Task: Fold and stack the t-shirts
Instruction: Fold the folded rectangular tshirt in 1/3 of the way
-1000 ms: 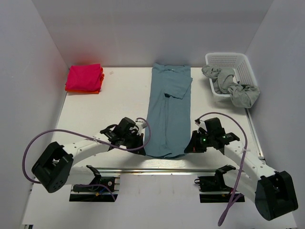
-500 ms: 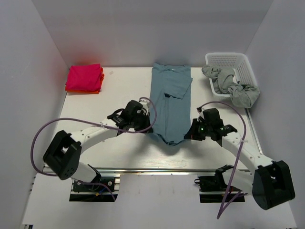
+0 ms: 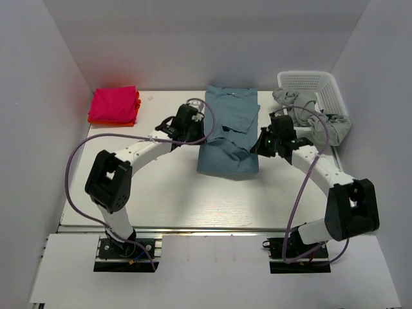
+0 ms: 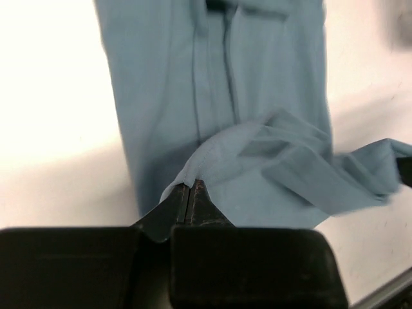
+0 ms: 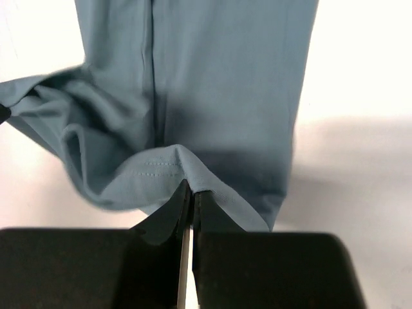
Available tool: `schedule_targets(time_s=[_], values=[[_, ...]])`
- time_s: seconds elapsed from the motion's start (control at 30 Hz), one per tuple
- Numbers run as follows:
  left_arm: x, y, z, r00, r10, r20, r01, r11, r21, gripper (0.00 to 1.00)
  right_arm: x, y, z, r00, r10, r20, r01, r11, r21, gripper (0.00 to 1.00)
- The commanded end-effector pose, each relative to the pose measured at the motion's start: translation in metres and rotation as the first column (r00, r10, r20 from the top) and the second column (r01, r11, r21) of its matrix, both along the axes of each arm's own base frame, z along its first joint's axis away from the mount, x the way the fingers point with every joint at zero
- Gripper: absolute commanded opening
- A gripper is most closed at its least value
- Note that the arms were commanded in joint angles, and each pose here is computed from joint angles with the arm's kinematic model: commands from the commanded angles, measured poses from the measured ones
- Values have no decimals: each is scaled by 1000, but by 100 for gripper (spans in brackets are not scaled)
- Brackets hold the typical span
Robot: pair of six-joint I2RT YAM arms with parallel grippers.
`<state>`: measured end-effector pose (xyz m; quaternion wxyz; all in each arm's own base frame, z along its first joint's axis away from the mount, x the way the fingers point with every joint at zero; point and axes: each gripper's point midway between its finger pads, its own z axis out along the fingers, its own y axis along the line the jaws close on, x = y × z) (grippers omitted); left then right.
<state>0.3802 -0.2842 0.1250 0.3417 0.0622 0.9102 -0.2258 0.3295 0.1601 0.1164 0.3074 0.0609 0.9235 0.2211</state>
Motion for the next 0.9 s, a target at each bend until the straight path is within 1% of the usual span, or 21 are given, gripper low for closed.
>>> schedule_targets(time_s=[0.0, 0.03, 0.07, 0.1, 0.2, 0.23, 0.27, 0.33, 0.5, 0.53, 0.57, 0.63, 0.67, 0.7, 0.87], values=[[30, -6, 31, 997, -8, 81, 10, 1000, -14, 0, 35, -3, 25, 996, -22, 85, 22, 1000, 7, 0], [35, -9, 24, 997, -16, 77, 16, 1000, -1, 0, 44, 0, 27, 996, -21, 85, 20, 1000, 13, 0], [47, -9, 34, 995, -10, 103, 11, 1000, -9, 0, 48, -4, 27, 996, -24, 84, 23, 1000, 13, 0], [53, -8, 36, 994, -1, 108, 2, 1000, -12, 0, 52, -4, 24, 996, -22, 81, 22, 1000, 7, 0], [72, -5, 39, 991, 10, 131, -10, 1000, 3, 0, 74, -6, 35, 994, -22, 108, 21, 1000, 12, 0], [79, -8, 49, 988, 12, 152, -10, 1000, -10, 0, 76, -5, 31, 995, -16, 97, 15, 1000, 10, 0], [86, -5, 43, 989, 15, 149, -16, 1000, 0, 0, 85, -9, 31, 995, -24, 101, 23, 1000, 9, 0], [96, -3, 47, 986, 21, 166, -22, 1000, 1, 0, 94, -10, 37, 994, -24, 109, 22, 1000, 20, 0], [119, -7, 43, 973, -31, 230, 29, 1000, 12, 0, 116, -15, 31, 995, -17, 95, 14, 999, 38, 0], [124, -10, 50, 969, -29, 247, 29, 1000, 4, 0, 118, -15, 26, 996, -14, 84, 10, 999, 40, 0], [130, -9, 39, 971, -42, 235, 40, 999, 14, 0, 125, -15, 28, 996, -14, 87, 10, 999, 45, 0], [140, -13, 41, 961, -68, 267, 70, 998, 4, 0, 133, -17, 26, 996, -13, 87, 9, 999, 52, 0], [142, -17, 34, 958, -90, 274, 91, 996, 6, 0, 137, -19, 17, 997, -13, 71, 9, 999, 54, 0], [146, -22, 35, 948, -105, 300, 111, 994, -3, 0, 141, -19, 20, 997, -6, 83, 2, 999, 53, 0], [167, -18, 24, 950, -90, 299, 97, 995, -7, 0, 158, -22, 6, 998, 4, 62, -8, 998, 68, 0]])
